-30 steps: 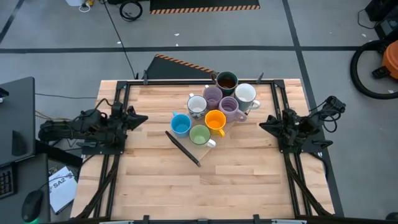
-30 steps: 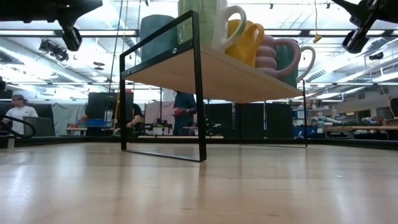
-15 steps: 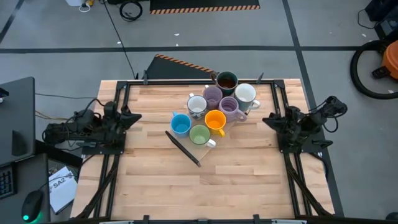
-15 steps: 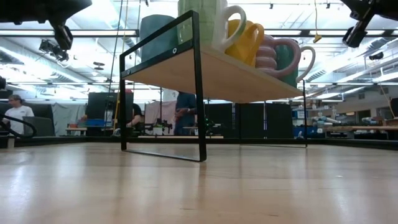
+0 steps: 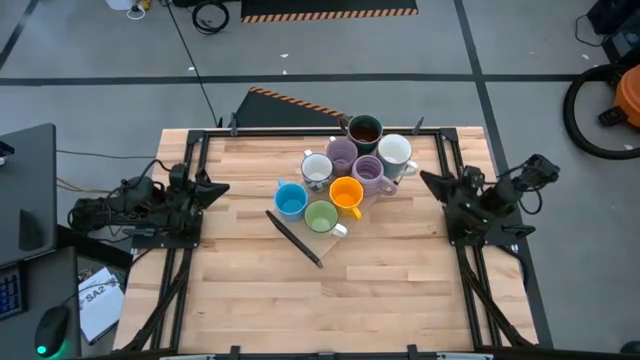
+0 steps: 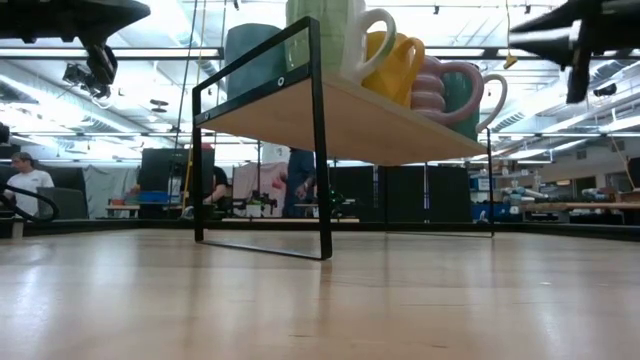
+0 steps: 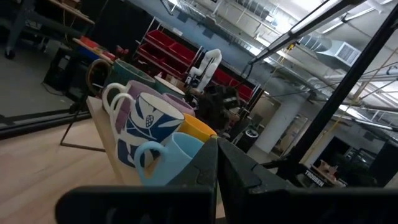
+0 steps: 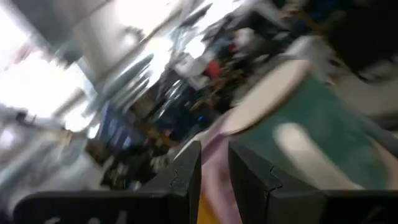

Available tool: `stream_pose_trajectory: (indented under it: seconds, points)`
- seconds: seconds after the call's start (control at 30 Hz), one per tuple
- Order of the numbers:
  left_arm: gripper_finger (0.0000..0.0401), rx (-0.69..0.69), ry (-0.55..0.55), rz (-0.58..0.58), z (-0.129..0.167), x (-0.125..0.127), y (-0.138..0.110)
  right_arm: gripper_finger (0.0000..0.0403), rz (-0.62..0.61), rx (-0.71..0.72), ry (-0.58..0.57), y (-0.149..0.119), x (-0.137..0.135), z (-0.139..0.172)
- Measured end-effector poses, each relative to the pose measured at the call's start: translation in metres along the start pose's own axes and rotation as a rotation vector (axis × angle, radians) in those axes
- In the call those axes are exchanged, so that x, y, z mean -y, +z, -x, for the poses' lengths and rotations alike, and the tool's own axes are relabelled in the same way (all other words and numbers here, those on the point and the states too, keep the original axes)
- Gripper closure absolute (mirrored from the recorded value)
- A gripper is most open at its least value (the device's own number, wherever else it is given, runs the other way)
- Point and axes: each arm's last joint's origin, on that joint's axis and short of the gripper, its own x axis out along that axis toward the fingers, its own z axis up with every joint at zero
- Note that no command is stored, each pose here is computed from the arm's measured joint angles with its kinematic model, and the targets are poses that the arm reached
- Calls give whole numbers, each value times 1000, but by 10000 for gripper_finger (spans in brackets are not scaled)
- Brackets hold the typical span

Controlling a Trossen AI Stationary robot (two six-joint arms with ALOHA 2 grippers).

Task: Place coffee mugs
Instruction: Return to Home Position

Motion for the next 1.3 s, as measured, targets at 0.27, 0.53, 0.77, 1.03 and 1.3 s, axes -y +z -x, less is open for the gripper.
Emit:
stream_pose_trajectory:
  seconds: [0.27,0.53,0.77,1.03,1.3]
  points:
    - [392,3,5,6,0,0,0,317,-74,-73,92,-9,1,-8]
    - [392,4,5,4,0,0,0,317,-11,-42,192,-11,-7,-23]
    - [392,3,5,11,0,0,0,317,87,-82,416,-10,-14,-23]
    - [392,-9,-4,17,0,0,-1,317,121,-112,438,-6,-9,-16]
    - [392,-40,10,28,0,-2,-3,317,130,-197,394,-9,1,-10]
